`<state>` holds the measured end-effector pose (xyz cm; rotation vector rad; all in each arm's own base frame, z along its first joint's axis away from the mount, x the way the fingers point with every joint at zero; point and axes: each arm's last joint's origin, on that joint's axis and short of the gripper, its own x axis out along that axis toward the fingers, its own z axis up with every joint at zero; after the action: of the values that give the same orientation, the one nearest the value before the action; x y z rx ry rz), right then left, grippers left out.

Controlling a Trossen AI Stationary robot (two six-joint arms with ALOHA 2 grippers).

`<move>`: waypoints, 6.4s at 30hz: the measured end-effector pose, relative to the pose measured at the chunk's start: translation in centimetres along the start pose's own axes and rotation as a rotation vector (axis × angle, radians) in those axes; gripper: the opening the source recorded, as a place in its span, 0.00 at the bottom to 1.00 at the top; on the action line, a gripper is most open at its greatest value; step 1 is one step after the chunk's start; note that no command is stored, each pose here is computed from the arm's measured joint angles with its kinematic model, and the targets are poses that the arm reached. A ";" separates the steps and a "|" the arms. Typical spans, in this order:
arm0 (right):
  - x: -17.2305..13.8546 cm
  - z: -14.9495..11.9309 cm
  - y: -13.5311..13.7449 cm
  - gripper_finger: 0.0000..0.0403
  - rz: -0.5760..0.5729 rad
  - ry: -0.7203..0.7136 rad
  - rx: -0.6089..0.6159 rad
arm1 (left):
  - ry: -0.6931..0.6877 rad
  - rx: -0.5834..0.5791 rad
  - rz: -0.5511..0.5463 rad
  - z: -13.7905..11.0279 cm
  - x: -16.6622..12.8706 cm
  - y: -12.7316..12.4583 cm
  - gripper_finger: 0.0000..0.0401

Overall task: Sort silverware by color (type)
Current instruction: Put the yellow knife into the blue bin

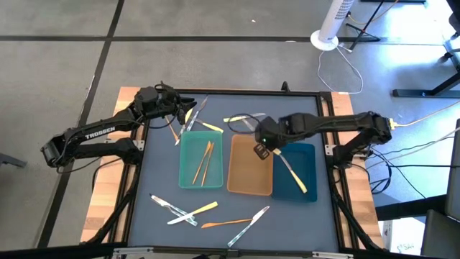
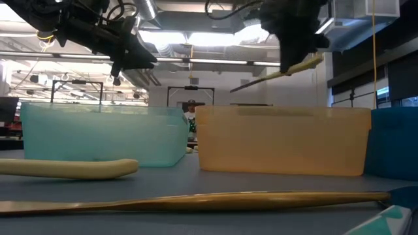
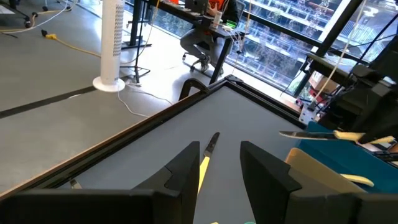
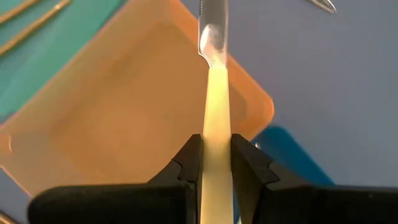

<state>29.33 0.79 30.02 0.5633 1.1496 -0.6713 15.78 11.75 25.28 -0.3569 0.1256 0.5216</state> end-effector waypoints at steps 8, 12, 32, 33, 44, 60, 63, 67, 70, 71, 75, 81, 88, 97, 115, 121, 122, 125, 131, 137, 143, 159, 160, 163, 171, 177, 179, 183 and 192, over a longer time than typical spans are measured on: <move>-2.1 -3.4 0.6 0.13 -0.067 -0.028 0.096 | 0.000 0.000 0.000 0.0 0.0 0.0 0.27; -2.8 -5.2 1.0 0.13 -0.095 -0.041 0.136 | 0.000 0.000 0.000 0.0 0.0 0.0 0.27; -4.8 -12.5 3.3 0.13 -0.096 -0.140 0.234 | 0.000 0.000 0.000 0.0 0.0 0.0 0.27; -4.6 -12.7 3.4 0.13 -0.092 -0.146 0.235 | 0.000 0.000 0.000 0.0 0.0 0.0 0.27; -0.3 -15.2 2.5 0.13 -0.169 -0.141 0.314 | 0.000 0.000 0.000 0.0 0.0 0.0 0.27; 4.8 -17.2 1.7 0.13 -0.123 -0.054 0.340 | 0.000 0.000 0.000 0.0 0.0 0.0 0.27; 4.9 -17.2 1.6 0.13 -0.128 -0.054 0.334 | 0.000 0.000 0.000 0.0 0.0 0.0 0.27; 4.9 -17.2 1.6 0.13 -0.131 -0.047 0.300 | 0.000 0.000 0.000 0.0 0.0 0.0 0.27; 4.9 -17.3 1.6 0.13 -0.139 -0.024 0.252 | 0.000 0.000 0.000 0.0 0.0 0.0 0.27; 4.8 -17.3 1.5 0.13 -0.145 -0.014 0.236 | 0.000 0.000 0.000 0.0 0.0 0.0 0.27; 4.8 -17.5 1.0 0.13 -0.195 0.030 0.218 | 0.000 0.000 0.000 0.0 0.0 0.0 0.27; 4.7 -17.5 0.9 0.13 -0.212 0.041 0.214 | 0.000 0.000 0.000 0.0 0.0 0.0 0.27; 6.4 -18.2 0.5 0.13 -0.175 0.060 0.227 | 0.000 0.000 0.000 0.0 0.0 0.0 0.27; 8.3 -18.9 -0.5 0.13 -0.180 0.059 0.226 | 0.000 0.000 0.000 0.0 0.0 0.0 0.27; 10.2 -19.6 -1.2 0.13 -0.127 0.059 0.242 | 0.000 0.000 0.000 0.0 0.0 0.0 0.27; 10.2 -19.6 -1.2 0.13 -0.127 0.059 0.242 | 0.000 0.000 0.000 0.0 0.0 0.0 0.27; 10.2 -19.6 -1.2 0.13 -0.127 0.059 0.242 | 0.000 0.000 0.000 0.0 0.0 0.0 0.27; 10.2 -19.6 -1.2 0.13 -0.127 0.059 0.242 | 0.000 0.000 0.000 0.0 0.0 0.0 0.27; 10.2 -19.6 -1.2 0.15 -0.124 0.059 0.242 | 0.000 0.000 0.000 0.0 0.0 0.0 0.27; 10.2 -19.6 -1.2 0.27 -0.122 0.063 0.243 | 0.000 0.000 0.000 0.0 0.0 0.0 0.27; 10.2 -19.6 -1.2 0.38 -0.122 0.063 0.243 | 0.000 0.000 0.000 0.0 0.0 0.0 0.27; 10.2 -19.6 -1.2 0.43 -0.124 0.068 0.243 | -0.010 0.021 -0.002 0.1 0.0 0.0 0.27; 10.2 -19.6 -1.2 0.43 -0.124 0.070 0.243 | -0.014 0.028 -0.004 0.1 0.0 0.0 0.27; 10.1 -19.6 -1.2 0.43 -0.126 0.072 0.242 | -0.032 0.028 -0.014 0.3 0.0 -0.1 0.27; 9.7 -19.4 -0.7 0.43 -0.107 0.075 0.248 | -0.088 0.045 -0.052 0.9 0.0 -0.3 0.27; 9.0 -19.1 -0.2 0.43 -0.107 0.075 0.248 | -0.103 0.070 -0.054 1.1 -0.1 -0.4 0.27; 8.5 -18.9 0.0 0.43 -0.119 0.072 0.244 | -0.109 0.073 -0.056 1.1 -0.1 -0.4 0.27; 7.5 -18.5 0.3 0.43 -0.146 0.054 0.235 | -0.129 0.077 -0.063 1.3 -0.1 -0.5 0.27; 5.6 -17.6 1.1 0.43 -0.156 -0.022 0.222 | -0.177 0.086 -0.077 2.5 -0.3 -0.8 0.27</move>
<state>20.48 12.92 19.26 0.6561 1.1126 -0.9448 16.06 11.88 27.94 -0.2293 -0.0367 0.4676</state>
